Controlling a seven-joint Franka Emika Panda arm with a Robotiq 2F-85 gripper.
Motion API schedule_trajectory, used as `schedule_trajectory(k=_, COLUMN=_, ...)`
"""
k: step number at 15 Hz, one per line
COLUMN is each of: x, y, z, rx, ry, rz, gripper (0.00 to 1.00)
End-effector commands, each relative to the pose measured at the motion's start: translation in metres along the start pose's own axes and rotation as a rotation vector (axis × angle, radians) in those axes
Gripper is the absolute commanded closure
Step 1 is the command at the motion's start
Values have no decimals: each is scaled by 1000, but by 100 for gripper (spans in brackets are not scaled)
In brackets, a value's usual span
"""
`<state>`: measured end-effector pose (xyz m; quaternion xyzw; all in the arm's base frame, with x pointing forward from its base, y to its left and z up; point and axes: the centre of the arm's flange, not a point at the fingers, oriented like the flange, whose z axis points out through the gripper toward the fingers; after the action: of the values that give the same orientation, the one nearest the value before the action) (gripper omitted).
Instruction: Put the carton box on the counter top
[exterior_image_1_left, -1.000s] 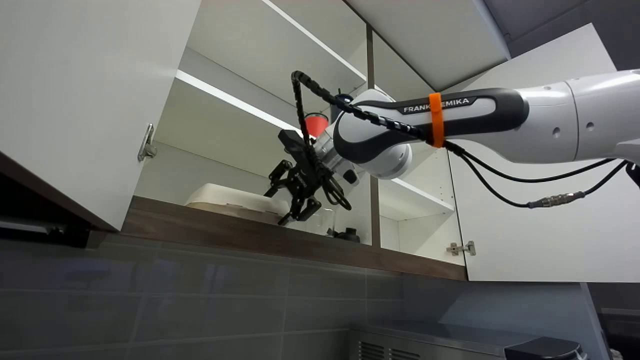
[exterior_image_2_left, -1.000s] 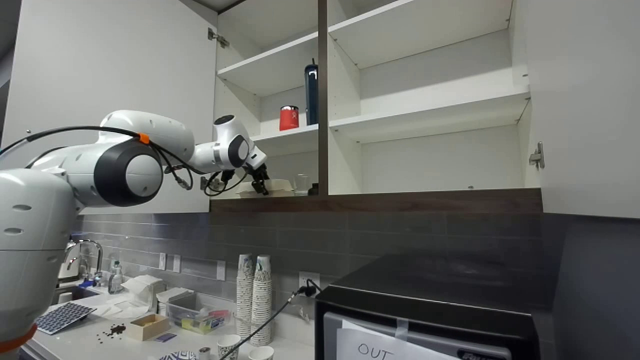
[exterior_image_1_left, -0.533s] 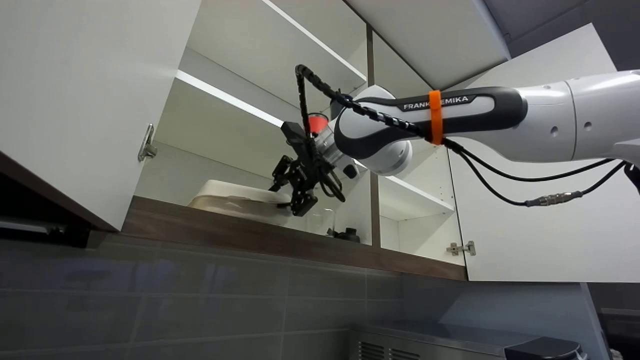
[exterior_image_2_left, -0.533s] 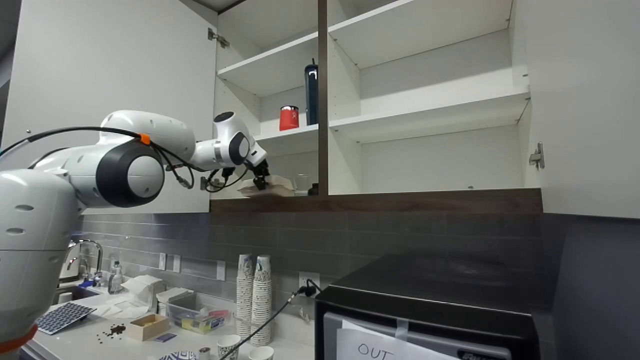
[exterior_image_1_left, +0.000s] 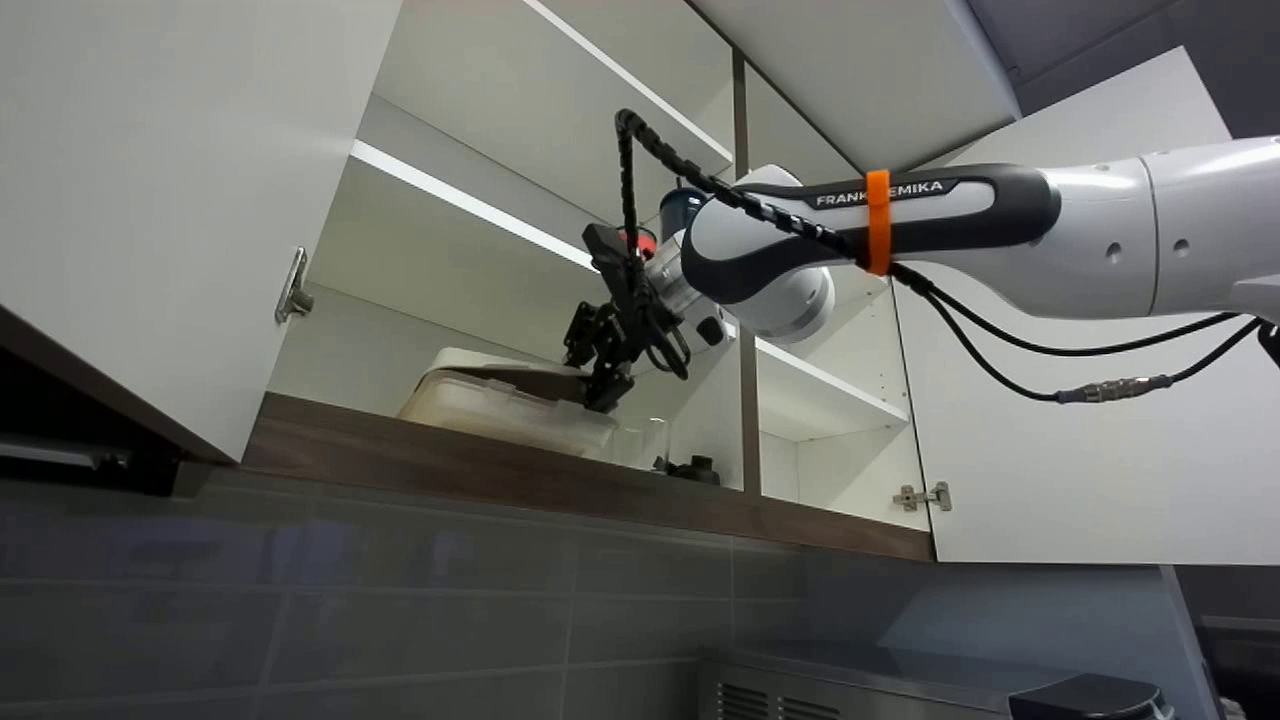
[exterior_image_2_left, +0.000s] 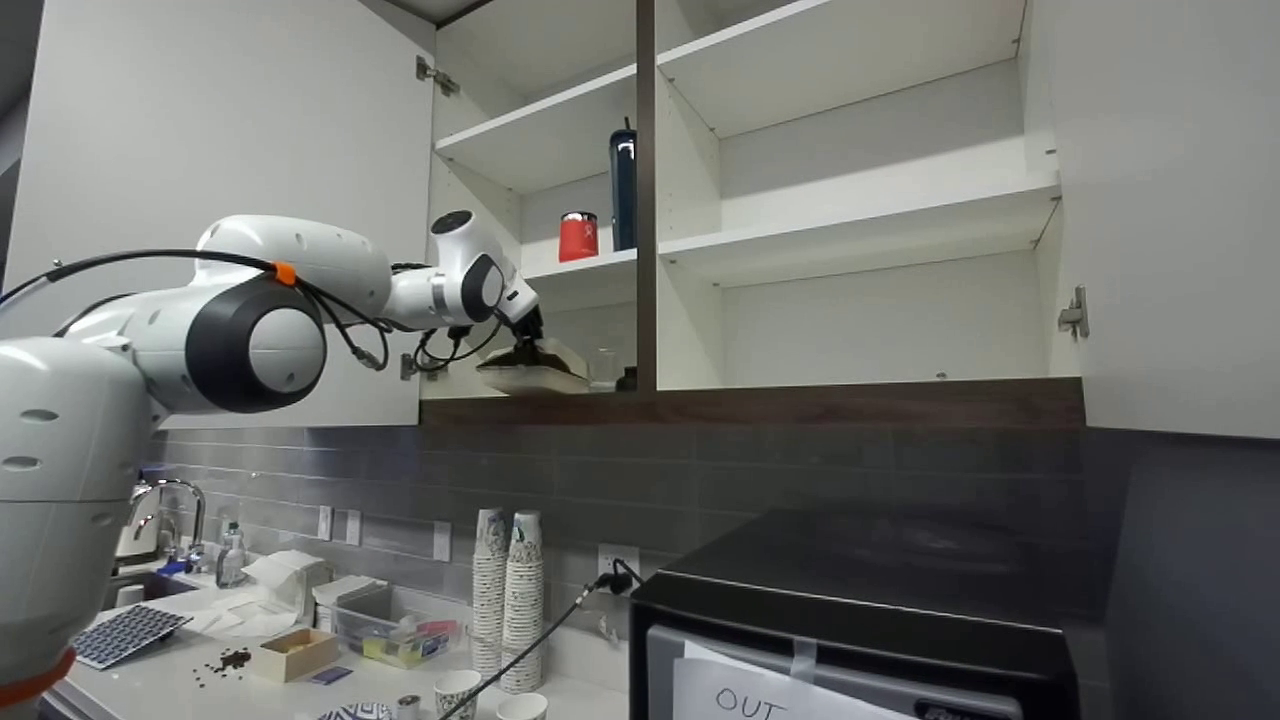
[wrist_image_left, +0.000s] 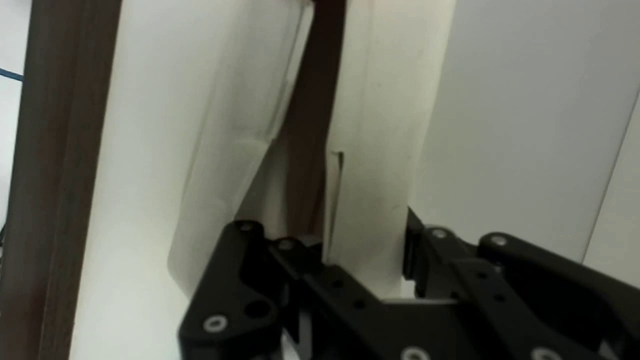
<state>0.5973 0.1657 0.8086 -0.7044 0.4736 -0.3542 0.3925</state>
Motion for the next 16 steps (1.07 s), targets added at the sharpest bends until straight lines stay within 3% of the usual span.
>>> schedule_trajectory(k=1, x=7, y=13, z=-2, rx=-17, ry=-13, rz=61, gripper=100)
schedule_trajectory(k=14, x=9, y=7, z=-2, rx=68, ry=-33, rz=159, gripper=100)
schedule_trajectory(k=15, x=9, y=8, z=-1, rx=64, ry=-29, rz=155, gripper=75)
schedule_trajectory(k=16, x=9, y=9, z=0, rx=61, ry=-26, rz=156, gripper=74)
